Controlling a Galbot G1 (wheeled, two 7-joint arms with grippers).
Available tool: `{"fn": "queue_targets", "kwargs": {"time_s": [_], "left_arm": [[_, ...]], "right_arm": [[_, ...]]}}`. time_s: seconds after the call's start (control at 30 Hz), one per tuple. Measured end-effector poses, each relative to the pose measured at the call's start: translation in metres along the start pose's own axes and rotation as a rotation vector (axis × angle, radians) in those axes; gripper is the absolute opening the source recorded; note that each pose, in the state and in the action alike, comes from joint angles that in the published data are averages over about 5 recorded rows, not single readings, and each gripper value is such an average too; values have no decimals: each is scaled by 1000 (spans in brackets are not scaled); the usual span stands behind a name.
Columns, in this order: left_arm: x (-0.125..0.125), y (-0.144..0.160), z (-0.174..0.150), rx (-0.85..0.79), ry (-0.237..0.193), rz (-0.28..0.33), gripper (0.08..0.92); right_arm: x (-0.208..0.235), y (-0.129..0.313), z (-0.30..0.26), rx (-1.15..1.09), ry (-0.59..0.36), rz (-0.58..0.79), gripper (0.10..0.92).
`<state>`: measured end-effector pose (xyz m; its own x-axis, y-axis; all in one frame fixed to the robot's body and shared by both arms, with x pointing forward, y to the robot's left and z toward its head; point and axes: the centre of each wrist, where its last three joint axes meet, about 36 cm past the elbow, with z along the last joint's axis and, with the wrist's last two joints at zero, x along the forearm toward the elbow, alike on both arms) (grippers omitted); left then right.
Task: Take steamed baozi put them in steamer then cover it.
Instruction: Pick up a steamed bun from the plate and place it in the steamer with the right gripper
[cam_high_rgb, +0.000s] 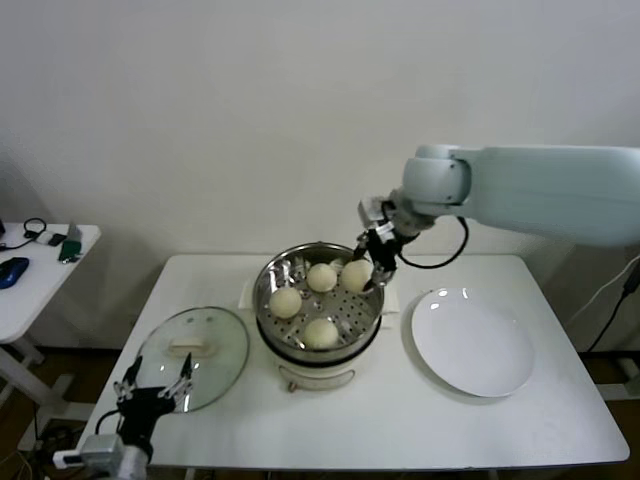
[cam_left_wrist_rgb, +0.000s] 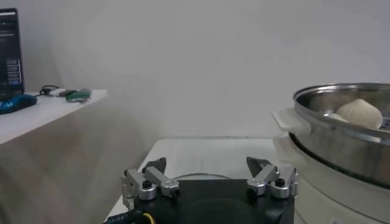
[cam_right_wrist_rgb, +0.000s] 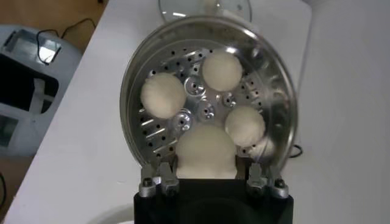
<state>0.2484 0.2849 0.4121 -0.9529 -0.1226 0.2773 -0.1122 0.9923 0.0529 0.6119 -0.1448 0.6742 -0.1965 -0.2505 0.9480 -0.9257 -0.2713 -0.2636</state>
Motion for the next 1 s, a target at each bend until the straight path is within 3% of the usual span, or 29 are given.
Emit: {"fn": "queue_targets", "kwargs": {"time_s": [0.57, 0.8, 1.0], "left_arm": [[0, 6, -3, -2, -5, -22, 823], [-1, 10, -6, -4, -6, -32, 823], [0, 13, -11, -8, 2, -34, 823]], "right_arm": [[-85, -4, 2, 4, 32, -26, 660], [-86, -11, 7, -1, 7, -37, 795], [-56, -27, 26, -29, -41, -49, 822]]}}
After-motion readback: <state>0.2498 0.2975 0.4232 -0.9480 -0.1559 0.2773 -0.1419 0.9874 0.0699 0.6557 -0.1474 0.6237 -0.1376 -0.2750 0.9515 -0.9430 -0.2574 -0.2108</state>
